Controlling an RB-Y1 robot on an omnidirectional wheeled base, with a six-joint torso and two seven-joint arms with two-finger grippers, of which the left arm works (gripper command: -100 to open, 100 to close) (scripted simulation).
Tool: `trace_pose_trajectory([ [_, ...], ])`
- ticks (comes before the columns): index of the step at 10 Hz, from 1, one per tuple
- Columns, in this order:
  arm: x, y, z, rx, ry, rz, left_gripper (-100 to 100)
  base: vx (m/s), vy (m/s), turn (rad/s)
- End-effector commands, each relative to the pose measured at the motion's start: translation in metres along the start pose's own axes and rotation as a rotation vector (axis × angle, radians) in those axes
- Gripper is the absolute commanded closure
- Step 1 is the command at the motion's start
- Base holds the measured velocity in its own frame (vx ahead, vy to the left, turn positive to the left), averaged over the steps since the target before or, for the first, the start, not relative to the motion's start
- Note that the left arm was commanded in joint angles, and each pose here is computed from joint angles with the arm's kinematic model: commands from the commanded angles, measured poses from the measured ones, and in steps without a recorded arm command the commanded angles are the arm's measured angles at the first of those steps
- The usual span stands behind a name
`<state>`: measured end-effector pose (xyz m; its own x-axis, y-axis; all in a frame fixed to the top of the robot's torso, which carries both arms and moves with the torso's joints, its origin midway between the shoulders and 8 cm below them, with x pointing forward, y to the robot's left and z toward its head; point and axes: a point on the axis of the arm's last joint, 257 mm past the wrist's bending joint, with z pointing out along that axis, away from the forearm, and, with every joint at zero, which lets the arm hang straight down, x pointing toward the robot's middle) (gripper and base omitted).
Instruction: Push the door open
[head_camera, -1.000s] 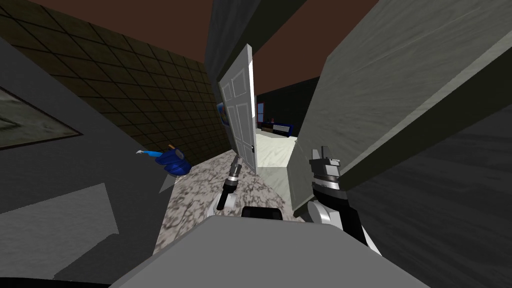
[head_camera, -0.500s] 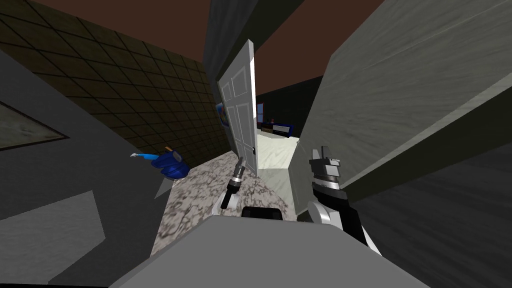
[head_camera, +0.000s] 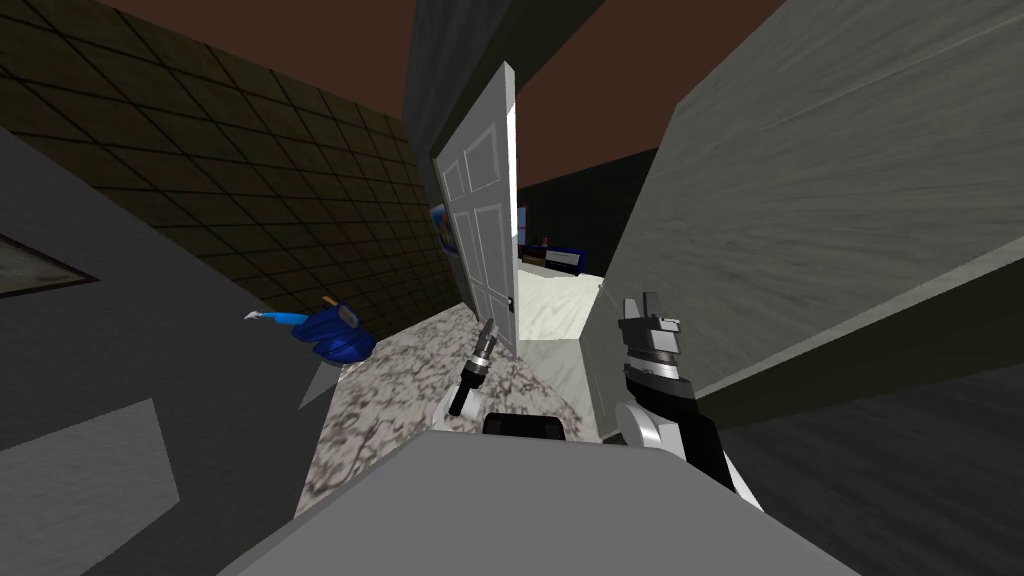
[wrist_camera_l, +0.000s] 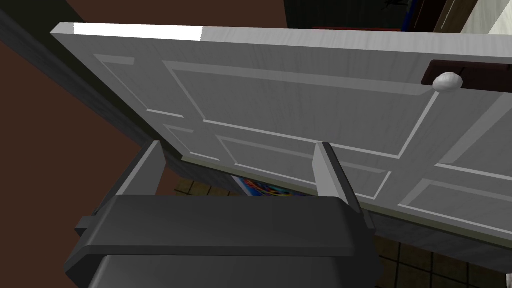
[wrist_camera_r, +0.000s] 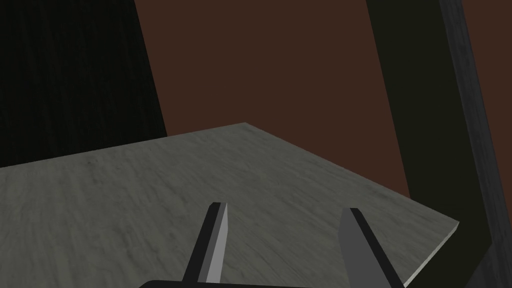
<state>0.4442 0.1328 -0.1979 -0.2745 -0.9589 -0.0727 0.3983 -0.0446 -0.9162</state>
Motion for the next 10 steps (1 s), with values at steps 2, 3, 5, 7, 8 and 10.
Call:
trace_pose_trajectory([
  [2,0.013,0.019,-0.0020,-0.033,0.032,-0.018,-100,0.089,0.067,-0.022],
  [3,0.018,0.026,-0.0029,-0.046,0.044,-0.025,-100,0.091,0.092,-0.020],
  [5,0.028,0.039,-0.0050,-0.072,0.068,-0.037,-100,0.097,0.088,-0.023],
  [7,0.038,0.053,-0.0076,-0.097,0.092,-0.049,-100,0.094,0.092,-0.026],
  [8,0.043,0.059,-0.0091,-0.110,0.104,-0.054,-100,0.099,0.065,-0.021],
  [10,0.053,0.071,-0.0123,-0.135,0.128,-0.065,-100,0.091,0.071,-0.021],
])
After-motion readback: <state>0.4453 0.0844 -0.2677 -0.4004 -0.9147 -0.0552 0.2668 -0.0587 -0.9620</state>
